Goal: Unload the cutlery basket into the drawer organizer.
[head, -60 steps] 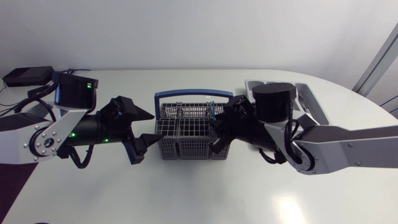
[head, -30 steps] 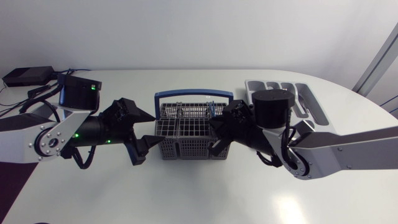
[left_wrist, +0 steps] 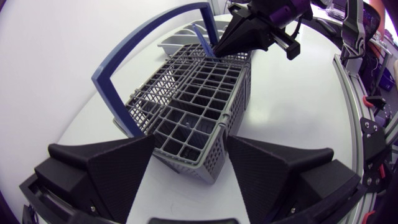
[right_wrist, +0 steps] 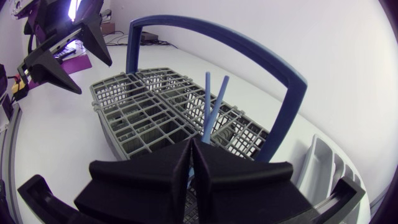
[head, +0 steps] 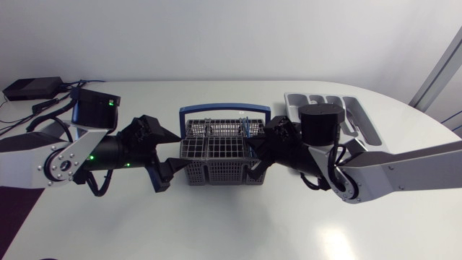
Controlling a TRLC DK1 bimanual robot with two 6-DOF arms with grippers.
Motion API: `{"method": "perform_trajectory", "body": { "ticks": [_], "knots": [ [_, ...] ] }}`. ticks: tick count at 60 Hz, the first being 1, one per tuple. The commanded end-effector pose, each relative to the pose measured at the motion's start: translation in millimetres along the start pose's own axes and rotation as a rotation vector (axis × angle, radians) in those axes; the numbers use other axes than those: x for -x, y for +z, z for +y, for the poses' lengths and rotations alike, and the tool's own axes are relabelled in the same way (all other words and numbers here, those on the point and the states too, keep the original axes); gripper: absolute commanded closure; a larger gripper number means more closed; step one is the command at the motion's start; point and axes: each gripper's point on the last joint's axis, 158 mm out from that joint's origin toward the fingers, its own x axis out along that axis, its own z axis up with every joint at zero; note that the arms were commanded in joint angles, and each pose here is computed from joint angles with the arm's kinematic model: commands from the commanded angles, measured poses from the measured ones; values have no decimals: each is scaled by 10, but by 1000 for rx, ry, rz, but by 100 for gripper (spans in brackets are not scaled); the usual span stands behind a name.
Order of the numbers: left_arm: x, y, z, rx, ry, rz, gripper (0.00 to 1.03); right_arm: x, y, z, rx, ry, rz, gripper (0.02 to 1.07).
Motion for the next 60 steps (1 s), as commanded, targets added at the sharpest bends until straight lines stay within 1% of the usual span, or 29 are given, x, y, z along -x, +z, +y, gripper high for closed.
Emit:
{"method": "perform_trajectory", "body": {
  "ticks": [1,16,28,47,49,51,54,56,60],
  "knots": [
    [-58,-39,-41,16,-19,3,17,-35,-103,9,-31,8,22,101],
    [-63,-40,-48,19,-21,3,16,-19,-123,-20,-54,11,23,101],
    [-71,-27,-65,15,-25,2,16,87,-149,-72,-72,11,11,101],
    [-93,-21,-80,12,-31,4,16,240,33,-92,-77,3,-41,100],
    [-93,-21,-80,10,-31,4,16,251,48,-94,-77,2,-46,94],
    [-93,-21,-80,10,-31,4,16,262,47,-91,-82,2,-47,84],
    [-93,-21,-80,10,-31,4,16,264,55,-96,-81,-1,-50,73],
    [-89,-16,-79,10,-30,3,16,262,72,-92,-78,2,-53,69],
    [-91,-25,-73,10,-28,6,16,292,156,-95,-74,6,-74,65]
  ]
}}
